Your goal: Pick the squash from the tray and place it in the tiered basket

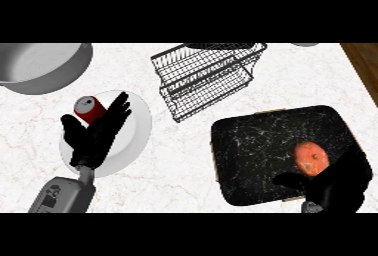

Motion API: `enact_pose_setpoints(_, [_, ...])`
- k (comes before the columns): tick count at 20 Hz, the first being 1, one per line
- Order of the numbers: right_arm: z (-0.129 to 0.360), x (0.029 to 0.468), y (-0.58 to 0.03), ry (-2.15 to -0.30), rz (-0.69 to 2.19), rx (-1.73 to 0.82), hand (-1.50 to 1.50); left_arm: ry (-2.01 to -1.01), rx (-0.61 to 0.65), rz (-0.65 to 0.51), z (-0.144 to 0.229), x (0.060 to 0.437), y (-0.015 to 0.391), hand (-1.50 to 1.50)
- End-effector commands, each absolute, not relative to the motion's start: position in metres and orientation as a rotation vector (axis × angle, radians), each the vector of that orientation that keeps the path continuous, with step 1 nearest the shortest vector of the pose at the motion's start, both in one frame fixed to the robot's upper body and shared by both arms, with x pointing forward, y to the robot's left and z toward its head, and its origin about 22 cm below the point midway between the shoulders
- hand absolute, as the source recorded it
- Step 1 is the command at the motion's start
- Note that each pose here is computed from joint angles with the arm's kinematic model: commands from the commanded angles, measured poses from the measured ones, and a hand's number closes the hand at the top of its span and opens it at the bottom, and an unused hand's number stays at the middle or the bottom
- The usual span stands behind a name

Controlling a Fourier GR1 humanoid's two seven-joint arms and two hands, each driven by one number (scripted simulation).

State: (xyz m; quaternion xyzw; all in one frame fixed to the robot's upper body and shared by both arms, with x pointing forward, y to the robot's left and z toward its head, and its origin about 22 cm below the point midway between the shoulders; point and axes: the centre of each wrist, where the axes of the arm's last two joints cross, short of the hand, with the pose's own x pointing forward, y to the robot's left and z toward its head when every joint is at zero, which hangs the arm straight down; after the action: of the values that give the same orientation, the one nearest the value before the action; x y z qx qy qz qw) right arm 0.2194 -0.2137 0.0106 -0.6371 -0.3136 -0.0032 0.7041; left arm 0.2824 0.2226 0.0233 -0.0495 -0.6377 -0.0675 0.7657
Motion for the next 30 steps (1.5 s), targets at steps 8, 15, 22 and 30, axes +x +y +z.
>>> enact_pose_setpoints(8, [-0.039,0.224,-0.229,-0.612,-0.082,-1.371,-1.5,-1.398,-0.123,-0.122,0.032,0.28,0.236,0.0])
enact_pose_setpoints(15, [-0.041,0.237,-0.237,-0.722,0.013,-1.404,1.5,-1.402,-0.111,-0.148,0.037,0.285,0.228,0.0])
enact_pose_setpoints(22, [-0.021,0.245,-0.218,-0.816,-0.043,-1.453,1.5,-1.395,-0.101,-0.141,0.017,0.287,0.223,0.0])
enact_pose_setpoints(30, [-0.013,0.233,-0.201,-1.085,0.729,-1.164,1.5,-1.399,-0.152,-0.193,0.021,0.285,0.214,0.0])
